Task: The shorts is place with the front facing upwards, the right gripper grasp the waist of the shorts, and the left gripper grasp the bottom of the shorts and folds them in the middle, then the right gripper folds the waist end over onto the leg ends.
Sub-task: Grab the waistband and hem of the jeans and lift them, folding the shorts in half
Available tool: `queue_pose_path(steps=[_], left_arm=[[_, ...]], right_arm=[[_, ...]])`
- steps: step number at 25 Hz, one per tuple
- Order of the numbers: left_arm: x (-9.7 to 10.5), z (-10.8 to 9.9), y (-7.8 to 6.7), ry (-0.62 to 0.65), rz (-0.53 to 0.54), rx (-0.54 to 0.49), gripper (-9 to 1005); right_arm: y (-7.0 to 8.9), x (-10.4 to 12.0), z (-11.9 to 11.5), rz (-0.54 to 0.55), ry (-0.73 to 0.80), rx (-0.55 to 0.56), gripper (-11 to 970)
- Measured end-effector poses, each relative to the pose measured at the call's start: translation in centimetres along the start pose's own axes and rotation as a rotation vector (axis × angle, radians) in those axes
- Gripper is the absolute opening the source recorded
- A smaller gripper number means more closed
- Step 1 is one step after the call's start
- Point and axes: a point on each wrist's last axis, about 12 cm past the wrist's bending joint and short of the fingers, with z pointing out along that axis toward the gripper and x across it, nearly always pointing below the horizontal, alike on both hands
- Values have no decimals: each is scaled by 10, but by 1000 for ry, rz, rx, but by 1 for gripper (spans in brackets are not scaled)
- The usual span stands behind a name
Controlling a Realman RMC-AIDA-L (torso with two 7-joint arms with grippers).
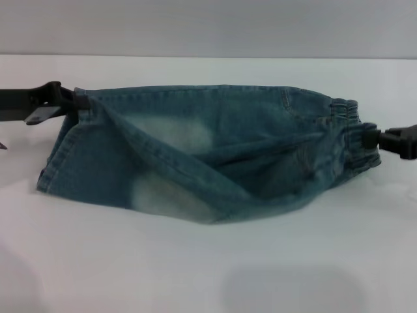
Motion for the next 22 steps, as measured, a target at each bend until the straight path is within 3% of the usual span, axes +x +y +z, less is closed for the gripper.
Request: queue_pose_path(steps=[9,22], left_arm=[[-6,0,4,-49,-3,-43,18],[-3,-10,24,-103,-32,-135,18]], right_arm=[[-9,2,19,122,-132,84,-1],[-16,-8,17,158,-197,131,-1]])
